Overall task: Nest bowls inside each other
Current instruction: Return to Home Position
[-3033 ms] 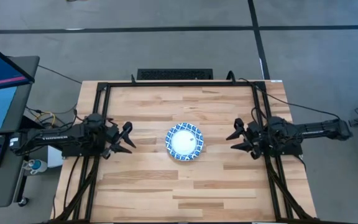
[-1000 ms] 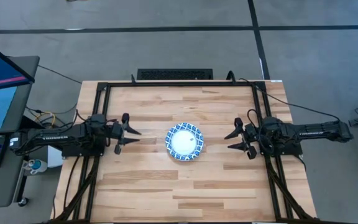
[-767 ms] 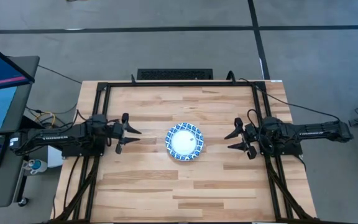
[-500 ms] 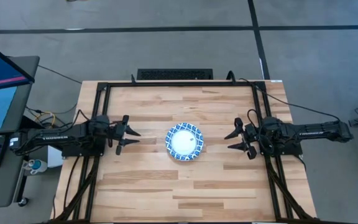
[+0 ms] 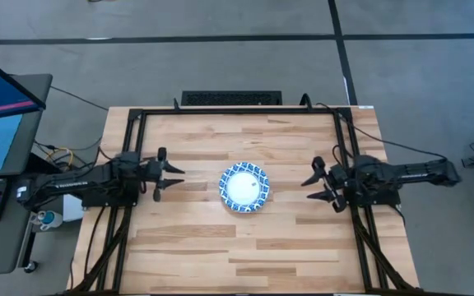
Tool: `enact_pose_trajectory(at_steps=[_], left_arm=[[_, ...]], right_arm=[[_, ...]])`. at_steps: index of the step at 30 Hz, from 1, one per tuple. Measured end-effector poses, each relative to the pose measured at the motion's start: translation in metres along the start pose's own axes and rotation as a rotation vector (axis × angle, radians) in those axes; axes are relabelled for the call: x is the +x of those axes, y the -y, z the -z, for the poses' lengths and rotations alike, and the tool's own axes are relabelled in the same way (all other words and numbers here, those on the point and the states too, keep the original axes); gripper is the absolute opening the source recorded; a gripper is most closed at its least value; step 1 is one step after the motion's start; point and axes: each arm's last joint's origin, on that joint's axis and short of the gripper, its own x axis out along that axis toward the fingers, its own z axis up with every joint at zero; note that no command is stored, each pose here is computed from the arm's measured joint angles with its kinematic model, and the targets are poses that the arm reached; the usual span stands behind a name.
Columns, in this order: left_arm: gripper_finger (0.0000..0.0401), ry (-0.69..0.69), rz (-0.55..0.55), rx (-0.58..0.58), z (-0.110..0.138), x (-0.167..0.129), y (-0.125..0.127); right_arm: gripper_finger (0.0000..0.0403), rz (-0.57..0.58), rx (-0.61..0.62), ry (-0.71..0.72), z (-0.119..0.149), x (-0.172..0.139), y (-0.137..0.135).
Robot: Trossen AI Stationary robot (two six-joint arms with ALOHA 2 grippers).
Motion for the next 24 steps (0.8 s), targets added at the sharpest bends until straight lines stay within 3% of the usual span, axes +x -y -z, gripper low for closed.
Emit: enact_pose_trajectory(at_steps=[10,24], left_arm=[[0.0124,0.177,-0.022,0.045,-0.014,-0.013,0.002],[0.0124,0.258,-0.030,0.066,-0.020,-0.020,0.003]], right_arm=[[0.0221,-0.065,-0.028,0.093,-0.008,-0.006,-0.008],[0.0221,-0.071,-0.029,0.097,-0.008,-0.006,-0.009]])
